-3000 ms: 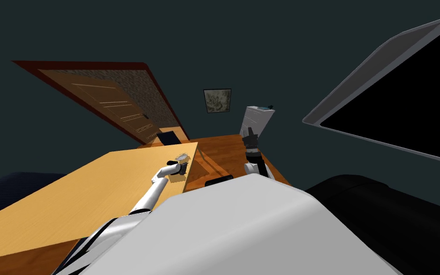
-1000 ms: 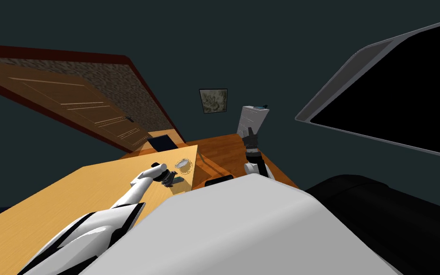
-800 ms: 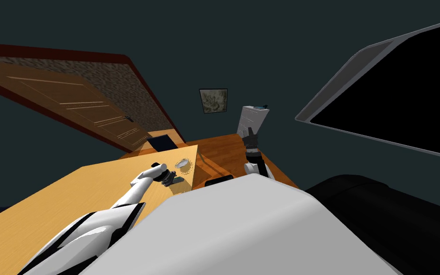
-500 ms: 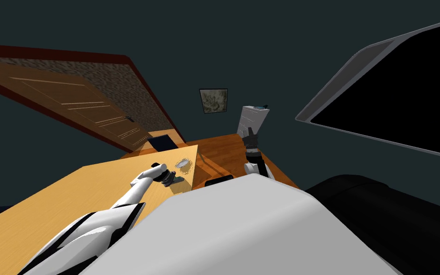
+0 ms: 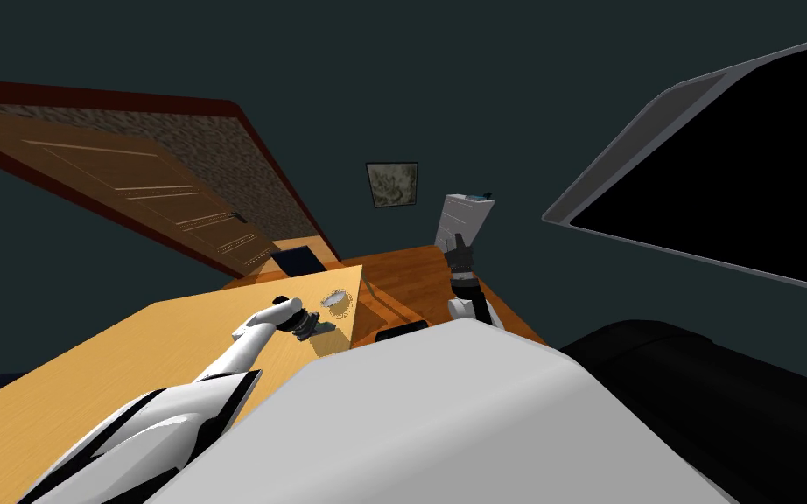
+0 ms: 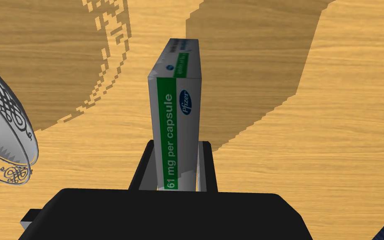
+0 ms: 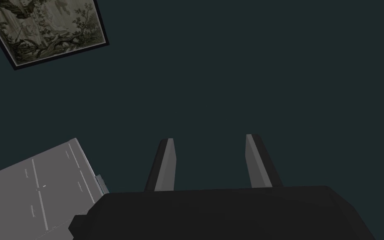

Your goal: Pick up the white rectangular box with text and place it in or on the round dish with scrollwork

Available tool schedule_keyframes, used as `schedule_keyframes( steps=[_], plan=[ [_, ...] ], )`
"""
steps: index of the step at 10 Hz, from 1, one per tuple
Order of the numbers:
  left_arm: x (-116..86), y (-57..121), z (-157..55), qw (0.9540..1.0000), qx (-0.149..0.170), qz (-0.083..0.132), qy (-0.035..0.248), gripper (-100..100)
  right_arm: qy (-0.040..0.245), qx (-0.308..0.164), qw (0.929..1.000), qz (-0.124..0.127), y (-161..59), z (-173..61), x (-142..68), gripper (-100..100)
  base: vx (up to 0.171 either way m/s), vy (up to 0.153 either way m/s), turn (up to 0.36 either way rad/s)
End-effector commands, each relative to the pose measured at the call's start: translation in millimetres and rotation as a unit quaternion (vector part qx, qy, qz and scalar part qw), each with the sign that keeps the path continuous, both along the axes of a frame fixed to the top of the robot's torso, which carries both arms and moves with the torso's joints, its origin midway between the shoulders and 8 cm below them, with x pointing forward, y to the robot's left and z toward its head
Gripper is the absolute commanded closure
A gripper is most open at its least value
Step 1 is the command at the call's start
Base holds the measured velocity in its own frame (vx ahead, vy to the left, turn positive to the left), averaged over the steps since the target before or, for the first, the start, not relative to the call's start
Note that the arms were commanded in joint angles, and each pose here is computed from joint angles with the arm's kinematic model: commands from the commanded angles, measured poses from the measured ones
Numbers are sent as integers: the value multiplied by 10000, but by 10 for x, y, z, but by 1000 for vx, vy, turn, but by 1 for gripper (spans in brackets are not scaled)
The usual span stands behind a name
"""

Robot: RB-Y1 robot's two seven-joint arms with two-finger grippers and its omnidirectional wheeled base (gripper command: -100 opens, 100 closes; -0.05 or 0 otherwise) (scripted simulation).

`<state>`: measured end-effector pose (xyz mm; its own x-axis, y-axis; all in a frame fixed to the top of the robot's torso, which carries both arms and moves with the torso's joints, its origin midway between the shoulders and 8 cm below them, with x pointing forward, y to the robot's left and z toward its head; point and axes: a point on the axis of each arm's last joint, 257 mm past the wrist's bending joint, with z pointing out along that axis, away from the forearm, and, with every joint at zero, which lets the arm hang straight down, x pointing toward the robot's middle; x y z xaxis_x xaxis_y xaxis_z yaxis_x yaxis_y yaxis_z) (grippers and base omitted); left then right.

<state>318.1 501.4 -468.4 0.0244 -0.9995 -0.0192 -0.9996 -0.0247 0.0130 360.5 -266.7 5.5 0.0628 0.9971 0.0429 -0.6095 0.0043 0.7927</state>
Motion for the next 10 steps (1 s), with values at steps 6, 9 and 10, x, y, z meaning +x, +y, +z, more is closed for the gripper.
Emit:
schedule_keyframes(
  steps=[6, 9, 10],
  plan=[
    [-517, 374, 156, 9985, -44, 187, 505, 100, 0, 0, 10000, 0, 0, 0, 0, 0, 13, -35, -124],
    [-738, 553, 300, 9970, -64, 265, 727, 100, 0, 0, 10000, 0, 0, 0, 0, 0, 26, -33, -129],
    [-783, 594, 339, 9966, -67, 280, 774, 100, 0, 0, 10000, 0, 0, 0, 0, 0, 32, -35, -106]
  ],
)
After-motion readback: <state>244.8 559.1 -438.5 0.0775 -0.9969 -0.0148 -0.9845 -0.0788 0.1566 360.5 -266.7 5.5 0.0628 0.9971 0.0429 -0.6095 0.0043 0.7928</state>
